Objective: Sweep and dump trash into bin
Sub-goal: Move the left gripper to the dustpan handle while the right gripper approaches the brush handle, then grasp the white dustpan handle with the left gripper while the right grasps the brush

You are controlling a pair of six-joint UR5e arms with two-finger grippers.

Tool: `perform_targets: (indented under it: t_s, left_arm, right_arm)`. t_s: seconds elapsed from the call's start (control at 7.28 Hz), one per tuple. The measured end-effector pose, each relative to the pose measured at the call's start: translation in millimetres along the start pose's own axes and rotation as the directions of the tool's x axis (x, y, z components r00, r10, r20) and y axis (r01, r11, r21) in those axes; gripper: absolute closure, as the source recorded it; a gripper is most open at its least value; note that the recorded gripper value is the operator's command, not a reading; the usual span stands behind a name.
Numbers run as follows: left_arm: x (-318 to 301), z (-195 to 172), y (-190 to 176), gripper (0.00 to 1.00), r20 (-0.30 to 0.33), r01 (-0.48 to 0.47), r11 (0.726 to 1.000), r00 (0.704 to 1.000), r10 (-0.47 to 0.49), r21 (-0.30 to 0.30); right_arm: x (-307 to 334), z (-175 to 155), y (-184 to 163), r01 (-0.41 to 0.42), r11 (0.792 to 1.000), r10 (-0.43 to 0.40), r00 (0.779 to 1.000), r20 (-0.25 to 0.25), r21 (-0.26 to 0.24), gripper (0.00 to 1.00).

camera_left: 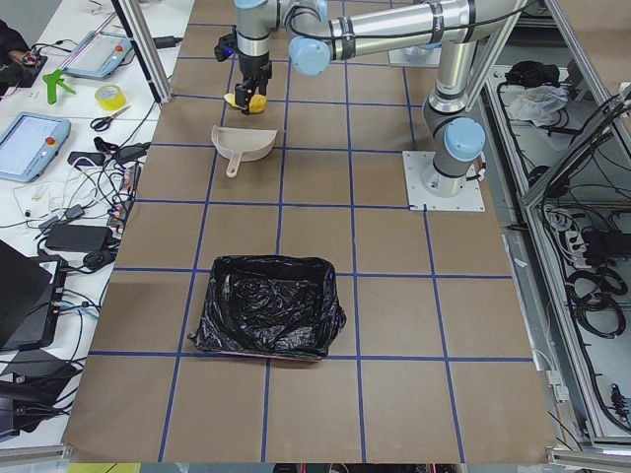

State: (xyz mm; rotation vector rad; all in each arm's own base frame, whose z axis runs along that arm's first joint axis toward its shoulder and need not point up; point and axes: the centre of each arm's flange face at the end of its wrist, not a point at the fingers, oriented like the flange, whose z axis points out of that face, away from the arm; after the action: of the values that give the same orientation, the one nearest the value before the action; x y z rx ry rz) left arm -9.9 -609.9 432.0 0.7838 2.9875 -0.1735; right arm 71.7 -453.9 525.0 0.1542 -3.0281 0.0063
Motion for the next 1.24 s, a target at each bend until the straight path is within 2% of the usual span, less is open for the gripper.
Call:
perform_targets:
  t_s: [0.14,0.27,0.41,0.55,0.69,0.82,0.96,1.24]
  left_arm:
    - [-27.1,23.9,2.2,0.01,-0.018,-0.081,0.997,0.997,0.081,-0.004]
    - [-42.8,45.9,-1.2,0.01,-0.045,-0.189,0.982,0.981,0.189,0.008]
    - [-50.7,69.4,-7.2,0.01,-0.067,-0.323,0.946,0.944,0.324,0.020]
    - [-52.6,88.0,-11.9,0.01,-0.083,-0.474,0.880,0.876,0.474,0.025]
    - [-50.9,100.8,-17.2,0.01,-0.085,-0.618,0.785,0.781,0.619,0.031]
    - [-46.8,110.6,-26.2,0.01,-0.066,-0.711,0.702,0.699,0.712,0.033]
    - [-43.7,119.9,-37.6,0.03,-0.041,-0.759,0.651,0.650,0.759,0.023]
    - [-48.0,146.4,-54.0,0.09,-0.033,-0.789,0.614,0.614,0.789,-0.008]
  right_arm:
    - [36.7,10.7,-1.2,0.035,0.999,-0.035,0.999,0.000,-0.018,0.00]
    - [72.3,28.9,-2.7,0.065,0.998,-0.064,0.998,0.004,-0.024,0.00]
    - [98.7,56.3,-6.9,0.099,0.995,-0.099,0.995,-0.001,-0.013,0.00]
    - [111.3,87.8,-12.8,0.130,0.992,-0.130,0.991,-0.008,-0.003,0.00]
    - [119.2,120.6,-20.0,0.141,0.990,-0.141,0.990,-0.004,-0.009,0.00]
    - [130.3,152.7,-28.3,0.133,0.991,-0.132,0.991,0.021,-0.030,0.00]
    - [144.4,182.9,-36.7,0.113,0.992,-0.110,0.992,0.057,-0.048,0.00]
    - [158.3,217.2,-46.3,0.076,0.995,-0.069,0.993,0.096,-0.070,0.00]
